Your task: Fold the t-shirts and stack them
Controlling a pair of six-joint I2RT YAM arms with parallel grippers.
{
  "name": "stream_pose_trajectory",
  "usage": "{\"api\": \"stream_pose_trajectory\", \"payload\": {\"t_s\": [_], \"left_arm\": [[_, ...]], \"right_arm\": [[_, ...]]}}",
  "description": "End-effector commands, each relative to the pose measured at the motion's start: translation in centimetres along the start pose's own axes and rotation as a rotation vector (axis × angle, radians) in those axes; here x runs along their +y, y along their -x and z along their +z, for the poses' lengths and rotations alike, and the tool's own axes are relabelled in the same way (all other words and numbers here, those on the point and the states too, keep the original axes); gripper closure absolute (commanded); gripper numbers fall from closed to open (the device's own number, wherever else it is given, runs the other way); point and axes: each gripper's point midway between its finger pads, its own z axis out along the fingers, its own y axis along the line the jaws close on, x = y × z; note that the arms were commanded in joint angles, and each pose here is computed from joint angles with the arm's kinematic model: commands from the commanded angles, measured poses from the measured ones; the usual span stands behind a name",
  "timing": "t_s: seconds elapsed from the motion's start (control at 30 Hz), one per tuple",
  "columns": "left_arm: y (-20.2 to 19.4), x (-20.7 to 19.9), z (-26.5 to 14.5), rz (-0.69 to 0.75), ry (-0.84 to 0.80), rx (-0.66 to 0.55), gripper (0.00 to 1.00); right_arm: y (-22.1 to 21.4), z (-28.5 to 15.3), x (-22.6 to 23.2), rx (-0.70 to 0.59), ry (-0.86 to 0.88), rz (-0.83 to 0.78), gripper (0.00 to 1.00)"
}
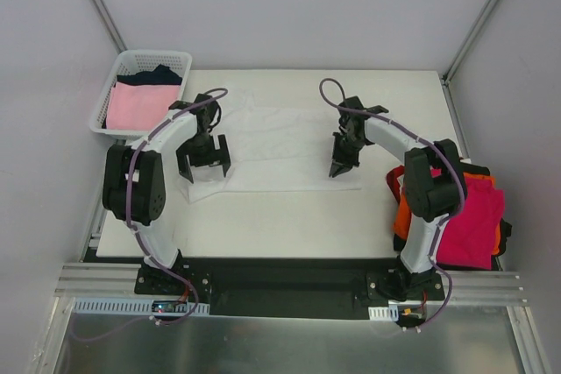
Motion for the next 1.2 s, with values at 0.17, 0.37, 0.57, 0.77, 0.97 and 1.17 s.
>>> {"api": "stream_pose_trajectory", "payload": {"t_s": [0.17,0.37,0.57,0.77,0.97,1.17], "left_arm": [[-2.2,-0.5,-0.7,-0.014,-0.049,-0.027,0.01],[-2.8,-0.8,-2.8,-0.01,-0.073,-0.057,0.01],[-3.8,-1.3,-5.0,-0.013,-0.127,-0.102,0.01],[-5.6,-0.9,-5.2,-0.019,-0.102,-0.078,0.01],[-5.8,-0.3,-5.2,-0.006,-0.056,-0.078,0.01],[-4.7,-0.8,-5.0,0.012,-0.031,-0.054,0.01]], "right_arm": [[-1.0,-0.1,-0.7,0.035,-0.004,0.007,0.9],[-1.8,0.7,-1.2,0.083,0.019,0.051,0.96],[-2.2,2.4,-1.8,0.104,0.044,0.076,0.99],[-1.4,2.6,-6.3,0.069,-0.224,0.08,0.99],[-0.8,2.9,-6.5,0.085,-0.256,0.084,0.99],[-1.5,2.8,-6.8,0.114,-0.271,0.143,0.99]]}}
